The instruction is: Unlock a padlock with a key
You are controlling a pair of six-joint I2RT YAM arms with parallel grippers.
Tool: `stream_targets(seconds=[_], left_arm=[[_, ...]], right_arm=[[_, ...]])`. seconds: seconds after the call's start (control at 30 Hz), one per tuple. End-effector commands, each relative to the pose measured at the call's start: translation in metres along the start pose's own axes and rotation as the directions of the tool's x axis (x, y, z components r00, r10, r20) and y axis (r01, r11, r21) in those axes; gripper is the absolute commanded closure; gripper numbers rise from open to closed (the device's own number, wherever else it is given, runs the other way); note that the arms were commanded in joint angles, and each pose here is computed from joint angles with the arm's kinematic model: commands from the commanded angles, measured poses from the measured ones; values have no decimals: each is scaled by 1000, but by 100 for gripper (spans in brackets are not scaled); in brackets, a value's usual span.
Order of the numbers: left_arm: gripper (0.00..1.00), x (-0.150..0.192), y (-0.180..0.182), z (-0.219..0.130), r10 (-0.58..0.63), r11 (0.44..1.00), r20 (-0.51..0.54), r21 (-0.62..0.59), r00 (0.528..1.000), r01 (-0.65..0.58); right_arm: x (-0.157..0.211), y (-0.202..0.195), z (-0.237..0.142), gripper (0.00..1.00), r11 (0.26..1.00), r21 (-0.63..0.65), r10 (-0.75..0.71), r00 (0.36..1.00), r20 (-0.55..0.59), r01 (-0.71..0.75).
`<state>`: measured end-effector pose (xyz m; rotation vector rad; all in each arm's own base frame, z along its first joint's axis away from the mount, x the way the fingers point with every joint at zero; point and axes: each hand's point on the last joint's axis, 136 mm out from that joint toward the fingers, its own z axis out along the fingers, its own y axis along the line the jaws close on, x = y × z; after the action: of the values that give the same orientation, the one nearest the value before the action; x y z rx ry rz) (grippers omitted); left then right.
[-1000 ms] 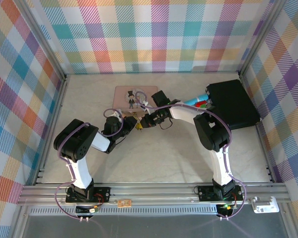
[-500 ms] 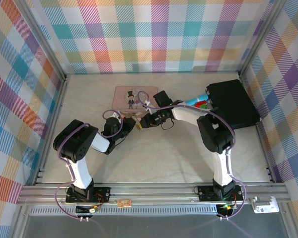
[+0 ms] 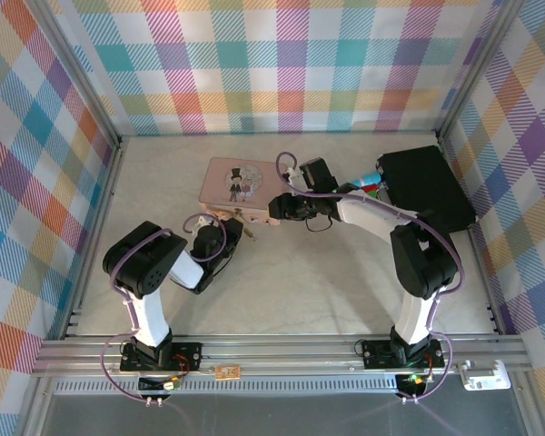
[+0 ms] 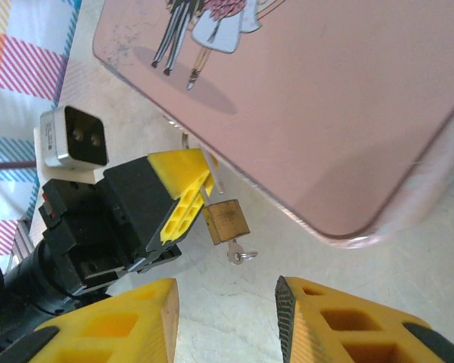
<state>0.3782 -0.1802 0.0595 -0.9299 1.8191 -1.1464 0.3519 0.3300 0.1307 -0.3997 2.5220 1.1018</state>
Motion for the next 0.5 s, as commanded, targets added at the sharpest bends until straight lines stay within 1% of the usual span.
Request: stream_targets(seconds=[0.0,0.17,0.23,0.33,0.37,0.4,0.47], left_arm=[[100,-18,7,-6,-66,998,145,-4,987,68],[100,-33,9,-15,-54,997,242,-44,969,66],[100,-38,8,-19,-42,996,273,-66,961,62],[100,-46,8,-22,-31,994,316,-88,948,62],[100,-47,8,-23,-29,994,328,-91,944,62],[100,-49,9,-24,-27,994,340,-94,940,62],[100,-51,7,-23,-23,994,347,-91,938,58]], right_arm=[[-12,3,-5,60,1000,1,18,998,53,-18],[-11,-1,-4,60,999,20,28,998,50,-29],[-10,-6,-3,57,998,40,45,998,52,-47],[-13,-16,-1,47,992,78,89,993,82,-96],[-15,-21,1,42,988,95,112,989,97,-121],[-17,-26,3,34,982,110,139,984,111,-152],[-22,-30,9,28,974,117,178,975,133,-194]])
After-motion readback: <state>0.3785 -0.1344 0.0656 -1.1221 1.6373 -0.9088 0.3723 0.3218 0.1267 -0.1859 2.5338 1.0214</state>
